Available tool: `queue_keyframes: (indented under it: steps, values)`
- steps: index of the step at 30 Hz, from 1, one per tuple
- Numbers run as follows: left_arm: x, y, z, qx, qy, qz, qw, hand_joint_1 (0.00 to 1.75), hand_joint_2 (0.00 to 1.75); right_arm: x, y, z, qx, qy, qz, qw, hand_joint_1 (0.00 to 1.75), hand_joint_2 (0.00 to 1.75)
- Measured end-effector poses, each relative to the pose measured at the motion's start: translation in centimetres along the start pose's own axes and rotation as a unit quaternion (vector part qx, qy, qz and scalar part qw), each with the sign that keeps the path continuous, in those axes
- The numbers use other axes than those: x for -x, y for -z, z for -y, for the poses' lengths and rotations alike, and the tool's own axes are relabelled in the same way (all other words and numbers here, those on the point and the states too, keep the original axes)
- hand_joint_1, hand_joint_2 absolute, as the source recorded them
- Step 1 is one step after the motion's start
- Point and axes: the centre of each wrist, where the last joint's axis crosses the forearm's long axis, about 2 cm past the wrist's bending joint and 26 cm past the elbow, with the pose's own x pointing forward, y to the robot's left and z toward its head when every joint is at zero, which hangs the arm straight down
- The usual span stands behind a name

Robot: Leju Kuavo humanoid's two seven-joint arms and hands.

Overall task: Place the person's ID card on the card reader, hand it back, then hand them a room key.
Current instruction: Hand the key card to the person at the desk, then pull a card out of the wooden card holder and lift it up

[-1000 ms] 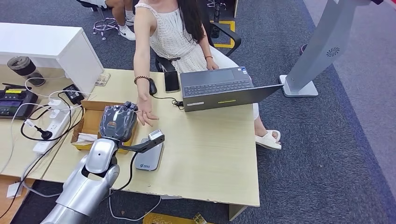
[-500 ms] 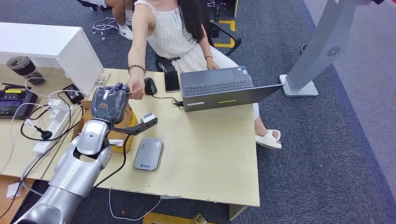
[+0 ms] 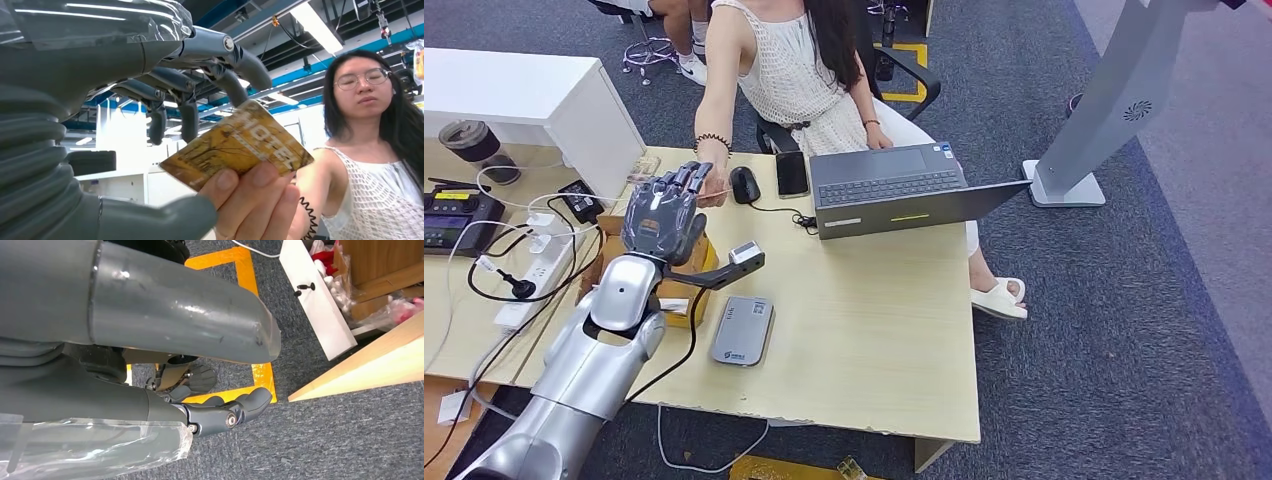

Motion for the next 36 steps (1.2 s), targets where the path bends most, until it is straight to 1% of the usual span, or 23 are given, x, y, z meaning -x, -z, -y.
queue_keyframes:
  steps: [7,12,14,17,19,24,25,27,29,32,33,36]
  values:
    - [-1.7,-0.7,-1.3,-0.012,-0.026,0.011,1.000,0.00,1.75,0.0,0.0,0.0,0.003,0.006,0.001,1.000,0.00,0.00]
    - [-2.4,-1.2,-2.0,-0.022,-0.047,0.015,0.999,0.00,1.75,0.0,0.0,0.0,0.004,0.007,0.002,1.000,0.00,0.00]
    - [-2.7,-1.9,-2.3,-0.027,-0.065,0.021,0.997,0.00,1.75,0.1,0.0,0.0,0.007,0.011,0.004,1.000,0.00,0.00]
    - [-3.3,-4.2,-2.7,-0.032,-0.096,0.031,0.994,0.00,1.75,0.2,-0.2,0.2,0.013,0.019,0.010,1.000,0.00,0.00]
    - [-3.5,-5.2,-2.9,-0.033,-0.106,0.034,0.993,0.00,1.75,0.3,-0.2,0.2,0.016,0.022,0.012,1.000,0.00,0.00]
    - [-3.5,-5.4,-2.9,-0.033,-0.107,0.034,0.993,0.00,1.75,0.3,-0.2,0.2,0.016,0.022,0.013,1.000,0.00,0.00]
    - [-3.6,-5.9,-3.0,-0.034,-0.110,0.035,0.993,0.00,1.75,0.3,-0.3,0.3,0.016,0.022,0.013,1.000,0.00,0.00]
    - [-3.7,-7.4,-3.2,-0.034,-0.117,0.038,0.992,0.00,1.75,0.5,-0.4,0.5,0.018,0.022,0.014,1.000,0.00,0.00]
    - [-3.8,-9.5,-3.6,-0.034,-0.126,0.042,0.991,0.00,1.75,0.6,-0.6,0.7,0.023,0.023,0.015,0.999,0.00,0.00]
    - [-3.2,-15.2,-3.8,0.002,-0.137,0.035,0.990,0.00,1.75,1.2,-1.1,1.3,0.038,0.033,0.018,0.999,0.00,0.00]
    - [-2.8,-16.6,-3.7,0.020,-0.137,0.029,0.990,0.00,1.75,1.4,-1.3,1.5,0.041,0.034,0.017,0.998,0.00,0.00]
    - [-1.6,-18.3,-3.3,0.054,-0.126,0.007,0.990,0.00,1.75,1.5,-1.4,1.6,0.043,0.037,0.016,0.998,0.00,0.00]
